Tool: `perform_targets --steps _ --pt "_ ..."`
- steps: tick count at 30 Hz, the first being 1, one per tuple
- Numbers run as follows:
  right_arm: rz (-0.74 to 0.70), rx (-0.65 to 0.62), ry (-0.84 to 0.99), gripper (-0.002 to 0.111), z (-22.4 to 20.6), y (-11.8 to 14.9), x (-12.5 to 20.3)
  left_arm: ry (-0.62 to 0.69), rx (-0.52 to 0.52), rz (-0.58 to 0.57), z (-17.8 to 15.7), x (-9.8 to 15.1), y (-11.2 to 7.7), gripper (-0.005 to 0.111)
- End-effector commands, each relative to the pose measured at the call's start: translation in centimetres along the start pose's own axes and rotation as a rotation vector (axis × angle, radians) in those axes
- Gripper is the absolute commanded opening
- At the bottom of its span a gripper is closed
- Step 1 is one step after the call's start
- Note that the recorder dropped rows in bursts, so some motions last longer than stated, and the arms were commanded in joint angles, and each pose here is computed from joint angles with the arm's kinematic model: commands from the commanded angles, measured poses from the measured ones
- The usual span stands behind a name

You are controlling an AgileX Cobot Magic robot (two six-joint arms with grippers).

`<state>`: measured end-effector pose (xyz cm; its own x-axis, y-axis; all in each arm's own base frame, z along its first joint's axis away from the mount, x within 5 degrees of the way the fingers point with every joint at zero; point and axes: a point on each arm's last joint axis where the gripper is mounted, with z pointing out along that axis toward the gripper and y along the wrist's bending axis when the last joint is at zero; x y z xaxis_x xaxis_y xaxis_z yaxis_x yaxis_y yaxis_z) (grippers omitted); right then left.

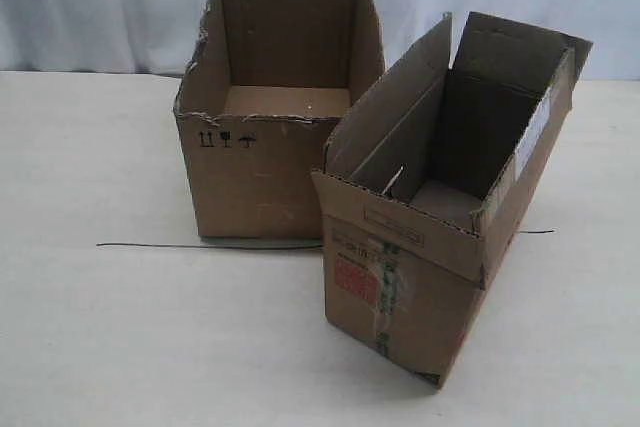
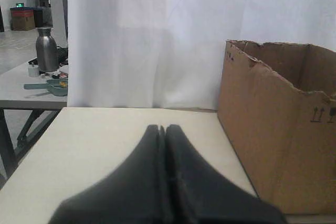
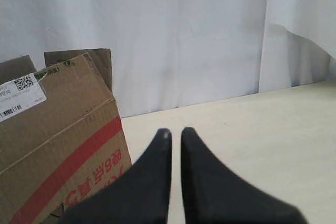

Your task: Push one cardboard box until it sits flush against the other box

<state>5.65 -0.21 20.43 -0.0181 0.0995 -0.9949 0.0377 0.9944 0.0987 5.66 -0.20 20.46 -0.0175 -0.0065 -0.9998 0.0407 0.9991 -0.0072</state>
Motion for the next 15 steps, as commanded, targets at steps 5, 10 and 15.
perform_targets --steps 5,10,15 --pt "0.051 -0.013 -0.085 0.005 0.0 0.1 -0.7 -0.007 0.008 0.0 0.0 0.0 0.0 0.0" --pt "0.116 -0.029 -0.191 0.005 -0.2 0.1 -1.6 -0.007 0.008 0.0 0.0 0.0 0.0 0.0" --pt "0.431 -0.029 -0.283 0.005 -0.4 -0.3 -2.4 -0.011 0.008 0.002 0.0 0.0 -0.1 0.0"
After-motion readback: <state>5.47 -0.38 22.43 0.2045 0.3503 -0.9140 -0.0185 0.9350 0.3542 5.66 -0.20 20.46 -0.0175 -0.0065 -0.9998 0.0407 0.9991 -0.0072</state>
